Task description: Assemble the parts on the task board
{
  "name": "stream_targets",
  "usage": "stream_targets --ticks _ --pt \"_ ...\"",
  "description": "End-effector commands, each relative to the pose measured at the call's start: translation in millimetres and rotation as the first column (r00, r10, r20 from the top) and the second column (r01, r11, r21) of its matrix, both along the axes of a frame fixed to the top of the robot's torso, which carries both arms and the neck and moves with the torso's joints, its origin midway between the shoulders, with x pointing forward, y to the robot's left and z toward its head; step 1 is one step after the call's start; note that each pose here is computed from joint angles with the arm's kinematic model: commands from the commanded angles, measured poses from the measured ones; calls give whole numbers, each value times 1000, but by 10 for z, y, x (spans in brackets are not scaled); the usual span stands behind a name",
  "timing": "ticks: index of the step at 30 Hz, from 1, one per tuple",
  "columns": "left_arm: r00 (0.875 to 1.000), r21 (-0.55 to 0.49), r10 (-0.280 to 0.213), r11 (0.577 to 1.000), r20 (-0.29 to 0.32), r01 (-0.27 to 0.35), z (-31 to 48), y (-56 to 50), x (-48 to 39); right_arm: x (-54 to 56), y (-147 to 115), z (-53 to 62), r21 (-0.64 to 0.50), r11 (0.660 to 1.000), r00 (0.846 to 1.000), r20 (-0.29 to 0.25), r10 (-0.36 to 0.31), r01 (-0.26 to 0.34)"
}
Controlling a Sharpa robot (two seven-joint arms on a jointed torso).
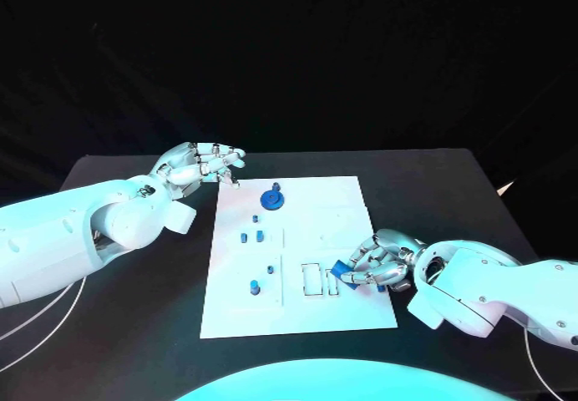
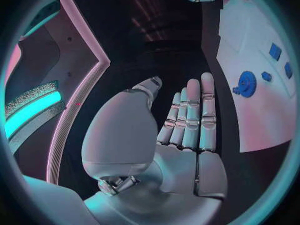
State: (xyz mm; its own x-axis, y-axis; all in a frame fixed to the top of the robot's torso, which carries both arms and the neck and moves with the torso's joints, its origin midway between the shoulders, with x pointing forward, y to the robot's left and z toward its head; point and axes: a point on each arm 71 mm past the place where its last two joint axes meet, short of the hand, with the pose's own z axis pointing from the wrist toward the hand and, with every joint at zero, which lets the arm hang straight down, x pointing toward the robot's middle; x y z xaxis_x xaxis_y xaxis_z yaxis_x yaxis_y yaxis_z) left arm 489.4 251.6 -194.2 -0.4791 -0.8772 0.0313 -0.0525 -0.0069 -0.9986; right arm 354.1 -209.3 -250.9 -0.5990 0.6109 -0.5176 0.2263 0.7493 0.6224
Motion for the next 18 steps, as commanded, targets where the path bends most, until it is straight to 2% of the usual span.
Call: stream_targets --ticks 1,18 --pt "1000 -13 -21 1000 4 21 9 -22 -11 -13 28 4 16 1000 1000 -13 1 -1" --pt "1000 -19 -29 999 3 29 13 -24 -22 80 375 -17 -28 994 992 65 106 -104"
